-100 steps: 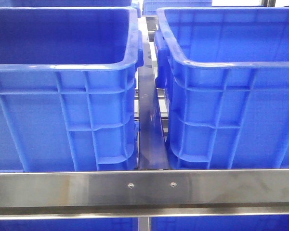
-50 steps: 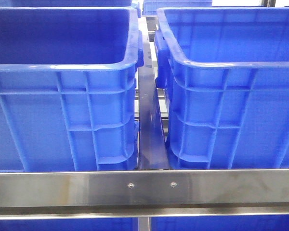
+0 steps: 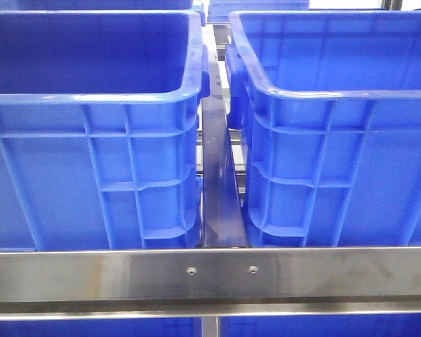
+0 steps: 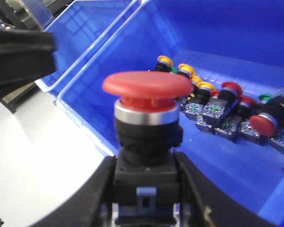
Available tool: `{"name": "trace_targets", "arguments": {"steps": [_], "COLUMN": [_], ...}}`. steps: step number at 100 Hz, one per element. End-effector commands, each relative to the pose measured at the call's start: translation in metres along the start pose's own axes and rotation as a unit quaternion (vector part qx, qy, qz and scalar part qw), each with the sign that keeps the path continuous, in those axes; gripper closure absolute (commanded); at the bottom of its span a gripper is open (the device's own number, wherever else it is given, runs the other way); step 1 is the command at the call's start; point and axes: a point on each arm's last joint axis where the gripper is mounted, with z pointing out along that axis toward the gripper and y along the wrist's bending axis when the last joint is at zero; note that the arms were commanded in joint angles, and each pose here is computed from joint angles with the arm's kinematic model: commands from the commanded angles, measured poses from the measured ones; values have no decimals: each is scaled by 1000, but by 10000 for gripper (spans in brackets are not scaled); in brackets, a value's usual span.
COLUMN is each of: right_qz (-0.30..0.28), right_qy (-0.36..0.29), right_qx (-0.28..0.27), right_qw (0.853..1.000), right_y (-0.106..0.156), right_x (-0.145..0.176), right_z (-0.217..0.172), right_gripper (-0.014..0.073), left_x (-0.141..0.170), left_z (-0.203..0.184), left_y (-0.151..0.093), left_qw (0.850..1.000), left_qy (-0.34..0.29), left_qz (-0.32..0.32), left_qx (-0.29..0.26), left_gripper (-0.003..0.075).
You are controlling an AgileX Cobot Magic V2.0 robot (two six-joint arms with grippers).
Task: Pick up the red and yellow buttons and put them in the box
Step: 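Carry the red button with the right gripper over the empty bin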
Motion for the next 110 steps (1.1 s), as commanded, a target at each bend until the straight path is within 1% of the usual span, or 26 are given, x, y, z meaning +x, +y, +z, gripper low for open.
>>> {"name": "trace_targets", "arguments": {"steps": [1, 32, 51, 65, 77, 93, 110], "right_qz": [3, 18, 31, 45, 62, 94, 134], "right_qy": [-42, -60, -86, -109, -122, -100, -71], "right_qx": [10, 55, 108, 160, 209, 236, 268], "right_qw": [999, 997, 990, 980, 968, 962, 952], "right_y": [0, -30, -59, -87, -116, -151, -193], "right_x": [-19, -31, -41, -50, -54, -48, -34], "right_z": [-9, -18, -29, -44, -55, -58, -54], "right_gripper": [532, 532, 532, 532, 532, 532, 532], "left_x": [-6, 38, 55, 59, 59, 59, 59], "left_z": [-17, -54, -69, -71, -71, -71, -71], "left_y": [4, 11, 11, 10, 10, 10, 10], "left_qw": [998, 994, 990, 989, 989, 989, 989], "left_qy": [-51, -88, -112, -115, -115, -115, -115], "left_qz": [15, 11, 10, 11, 11, 11, 11], "left_qx": [-22, -71, -91, -91, -91, -91, -91], "left_gripper": [131, 131, 132, 132, 132, 132, 132]}}
